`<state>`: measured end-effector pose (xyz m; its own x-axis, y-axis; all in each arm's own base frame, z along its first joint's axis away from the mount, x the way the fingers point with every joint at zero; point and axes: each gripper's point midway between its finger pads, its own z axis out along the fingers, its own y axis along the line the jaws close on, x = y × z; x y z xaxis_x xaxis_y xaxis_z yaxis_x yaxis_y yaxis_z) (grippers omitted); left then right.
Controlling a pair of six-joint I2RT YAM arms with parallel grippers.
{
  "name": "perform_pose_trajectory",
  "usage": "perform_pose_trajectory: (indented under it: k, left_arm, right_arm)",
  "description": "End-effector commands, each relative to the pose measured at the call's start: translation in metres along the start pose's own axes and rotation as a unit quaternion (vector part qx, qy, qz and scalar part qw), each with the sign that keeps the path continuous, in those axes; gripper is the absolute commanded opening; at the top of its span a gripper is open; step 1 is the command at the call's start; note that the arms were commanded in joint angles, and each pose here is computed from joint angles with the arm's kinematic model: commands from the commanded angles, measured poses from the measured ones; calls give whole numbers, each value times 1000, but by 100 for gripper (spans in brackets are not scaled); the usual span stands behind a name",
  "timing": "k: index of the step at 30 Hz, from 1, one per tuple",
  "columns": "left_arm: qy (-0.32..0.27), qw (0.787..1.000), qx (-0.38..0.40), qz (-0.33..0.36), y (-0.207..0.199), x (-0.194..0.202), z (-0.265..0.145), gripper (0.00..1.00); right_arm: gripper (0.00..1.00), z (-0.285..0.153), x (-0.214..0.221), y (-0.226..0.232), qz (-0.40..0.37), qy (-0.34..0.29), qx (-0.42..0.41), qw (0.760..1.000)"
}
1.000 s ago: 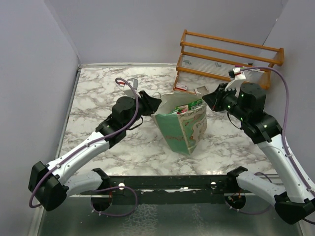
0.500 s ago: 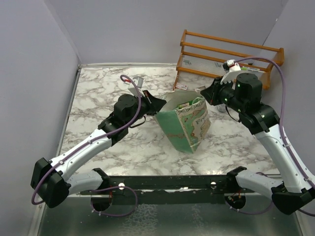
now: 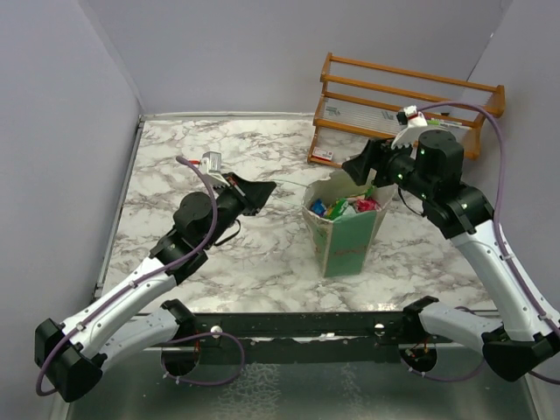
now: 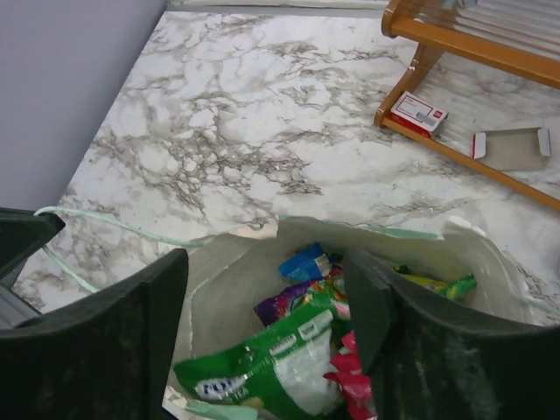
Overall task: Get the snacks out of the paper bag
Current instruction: Place the paper bag at the center of the board, then adjust the paper bag at the center of the board.
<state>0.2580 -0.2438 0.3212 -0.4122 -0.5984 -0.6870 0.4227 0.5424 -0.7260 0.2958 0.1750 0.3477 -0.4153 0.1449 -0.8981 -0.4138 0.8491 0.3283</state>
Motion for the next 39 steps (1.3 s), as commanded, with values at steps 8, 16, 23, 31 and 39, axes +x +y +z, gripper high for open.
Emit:
perform_pose_trajectory:
  k: [8, 16, 23, 31, 39]
  left_arm:
    - [-44, 999, -29, -9, 11, -16, -5, 0]
    - [-28, 999, -25, -8, 9, -11, 0, 0]
    - [-30, 999, -23, -13, 7, -12, -2, 0]
    - [-30, 999, -23, -10, 6, -14, -4, 0]
    - [-35, 999, -26, -1, 5, -19, -8, 0]
  right_arm:
    - [85, -63, -2, -38, 55, -47, 128, 989]
    - [94, -97, 17, -85, 183, -168, 228, 942]
    - [93, -61, 35, -83, 243, -172, 198, 934]
    - [83, -35, 29, -90, 248, -199, 199, 927]
    - [43, -20, 17, -92, 240, -227, 189, 925]
